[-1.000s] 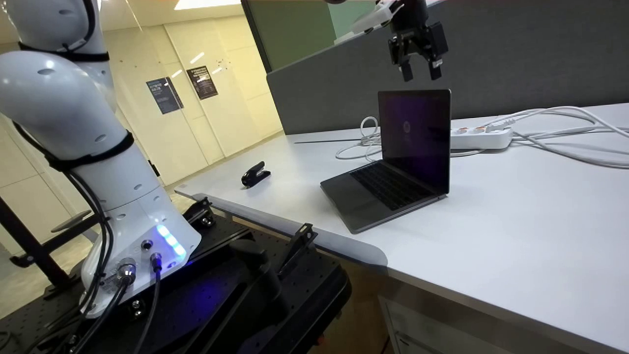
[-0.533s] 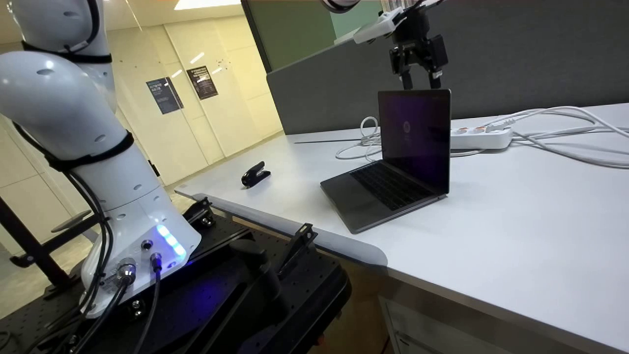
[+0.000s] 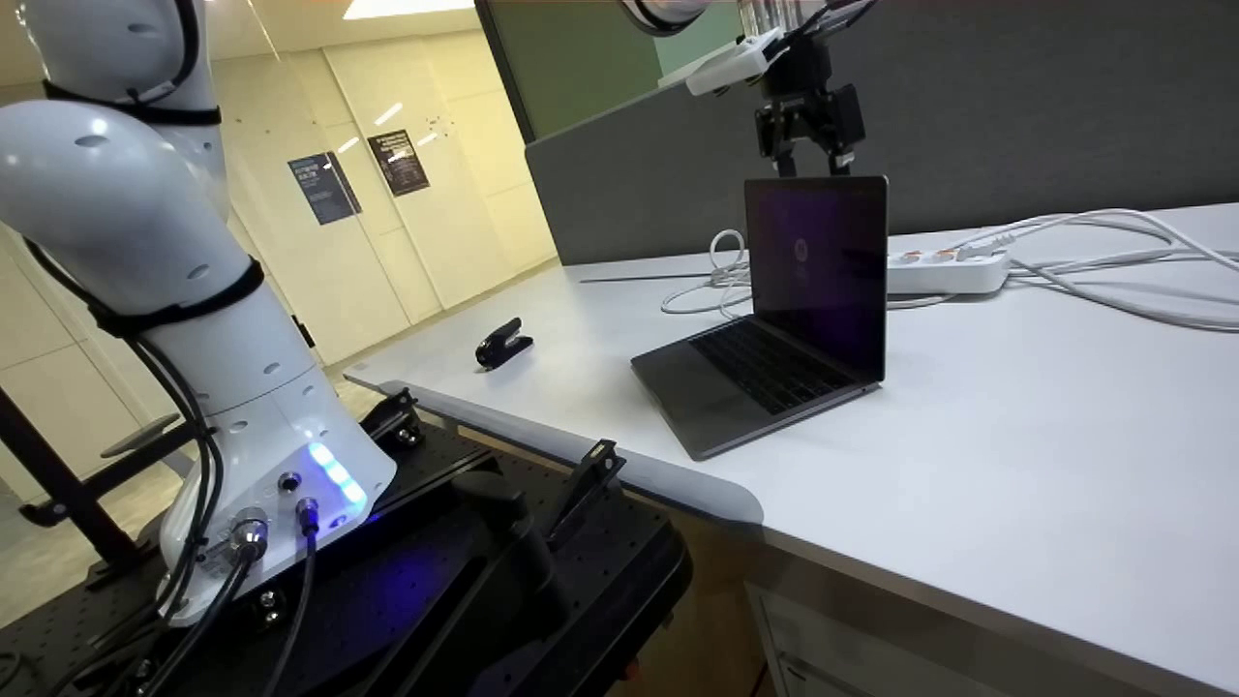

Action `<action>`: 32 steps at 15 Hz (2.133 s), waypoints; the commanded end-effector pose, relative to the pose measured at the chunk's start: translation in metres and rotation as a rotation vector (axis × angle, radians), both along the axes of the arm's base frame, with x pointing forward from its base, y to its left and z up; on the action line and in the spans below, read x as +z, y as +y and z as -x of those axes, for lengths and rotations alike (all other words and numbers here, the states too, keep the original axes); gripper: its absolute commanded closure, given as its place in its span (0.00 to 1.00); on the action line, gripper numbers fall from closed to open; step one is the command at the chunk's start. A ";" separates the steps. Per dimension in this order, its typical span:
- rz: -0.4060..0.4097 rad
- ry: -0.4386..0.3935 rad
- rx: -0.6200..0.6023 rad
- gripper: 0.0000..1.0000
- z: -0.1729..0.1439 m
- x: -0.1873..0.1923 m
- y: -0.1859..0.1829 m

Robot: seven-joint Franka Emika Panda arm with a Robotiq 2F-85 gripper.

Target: Close the laptop on the table

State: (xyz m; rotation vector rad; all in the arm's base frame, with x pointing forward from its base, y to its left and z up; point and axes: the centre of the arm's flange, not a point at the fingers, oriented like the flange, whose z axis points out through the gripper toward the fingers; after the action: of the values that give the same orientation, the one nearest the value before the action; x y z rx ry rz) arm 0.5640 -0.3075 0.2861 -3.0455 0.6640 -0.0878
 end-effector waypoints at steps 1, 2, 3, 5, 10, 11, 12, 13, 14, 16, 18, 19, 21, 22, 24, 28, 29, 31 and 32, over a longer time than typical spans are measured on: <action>-0.018 0.032 -0.019 0.00 0.006 0.003 0.019; -0.026 0.036 -0.021 0.00 0.009 0.003 0.024; -0.026 0.035 -0.028 0.00 0.012 0.002 0.030; -0.036 0.033 -0.051 0.00 0.018 0.001 0.041; -0.072 0.110 -0.117 0.00 0.040 -0.010 0.077; -0.078 0.127 -0.132 0.00 0.045 -0.014 0.084; -0.081 0.143 -0.146 0.00 0.050 -0.017 0.090; -0.087 0.157 -0.160 0.00 0.055 -0.021 0.096; -0.087 0.171 -0.177 0.00 0.061 -0.024 0.101; -0.088 0.203 -0.200 0.00 0.071 -0.031 0.111; -0.094 0.237 -0.218 0.00 0.082 -0.040 0.119; -0.094 0.248 -0.222 0.00 0.088 -0.046 0.123; -0.091 0.259 -0.225 0.00 0.099 -0.058 0.130; -0.094 0.262 -0.225 0.00 0.104 -0.064 0.133; -0.094 0.254 -0.219 0.00 0.115 -0.080 0.137; -0.098 0.209 -0.236 0.00 0.137 -0.105 0.138; -0.096 0.196 -0.239 0.00 0.142 -0.110 0.138; -0.070 0.167 -0.235 0.00 0.150 -0.121 0.135; -0.064 0.158 -0.225 0.00 0.155 -0.127 0.134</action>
State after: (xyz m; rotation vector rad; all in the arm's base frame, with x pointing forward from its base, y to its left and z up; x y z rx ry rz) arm 0.4266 -0.1727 0.1720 -2.9162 1.0021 0.2238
